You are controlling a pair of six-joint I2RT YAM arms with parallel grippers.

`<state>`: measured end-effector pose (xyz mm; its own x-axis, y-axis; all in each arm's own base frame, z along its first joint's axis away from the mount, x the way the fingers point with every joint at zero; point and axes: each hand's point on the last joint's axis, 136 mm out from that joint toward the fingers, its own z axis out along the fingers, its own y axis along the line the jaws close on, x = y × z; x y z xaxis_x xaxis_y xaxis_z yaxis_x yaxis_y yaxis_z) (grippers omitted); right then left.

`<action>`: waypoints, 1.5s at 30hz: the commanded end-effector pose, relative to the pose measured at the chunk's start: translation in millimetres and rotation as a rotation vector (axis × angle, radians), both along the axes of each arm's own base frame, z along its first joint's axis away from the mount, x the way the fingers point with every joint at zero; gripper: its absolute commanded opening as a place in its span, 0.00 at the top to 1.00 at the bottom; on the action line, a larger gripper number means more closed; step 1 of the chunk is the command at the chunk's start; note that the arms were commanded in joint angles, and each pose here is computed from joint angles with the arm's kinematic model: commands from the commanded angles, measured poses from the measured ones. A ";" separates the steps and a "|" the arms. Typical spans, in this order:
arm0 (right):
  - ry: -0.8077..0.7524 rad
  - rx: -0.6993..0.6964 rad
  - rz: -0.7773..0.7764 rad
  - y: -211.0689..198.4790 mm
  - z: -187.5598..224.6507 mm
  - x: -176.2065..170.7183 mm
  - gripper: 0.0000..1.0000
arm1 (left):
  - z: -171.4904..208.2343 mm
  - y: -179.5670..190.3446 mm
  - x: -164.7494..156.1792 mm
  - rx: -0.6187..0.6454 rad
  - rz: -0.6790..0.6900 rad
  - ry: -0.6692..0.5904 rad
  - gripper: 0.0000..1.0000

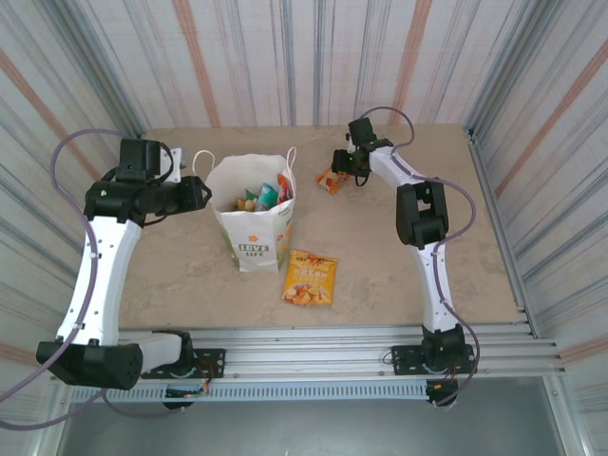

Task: Place the snacks into the paper bag

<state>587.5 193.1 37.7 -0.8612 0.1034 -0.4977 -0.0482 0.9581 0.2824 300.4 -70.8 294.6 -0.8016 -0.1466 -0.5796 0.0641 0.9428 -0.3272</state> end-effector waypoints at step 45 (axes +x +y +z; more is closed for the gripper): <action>-0.036 -0.229 0.098 -29.6 58.8 -138.2 1.00 | 35.0 -17.1 -19.4 -0.098 -0.095 -0.162 0.49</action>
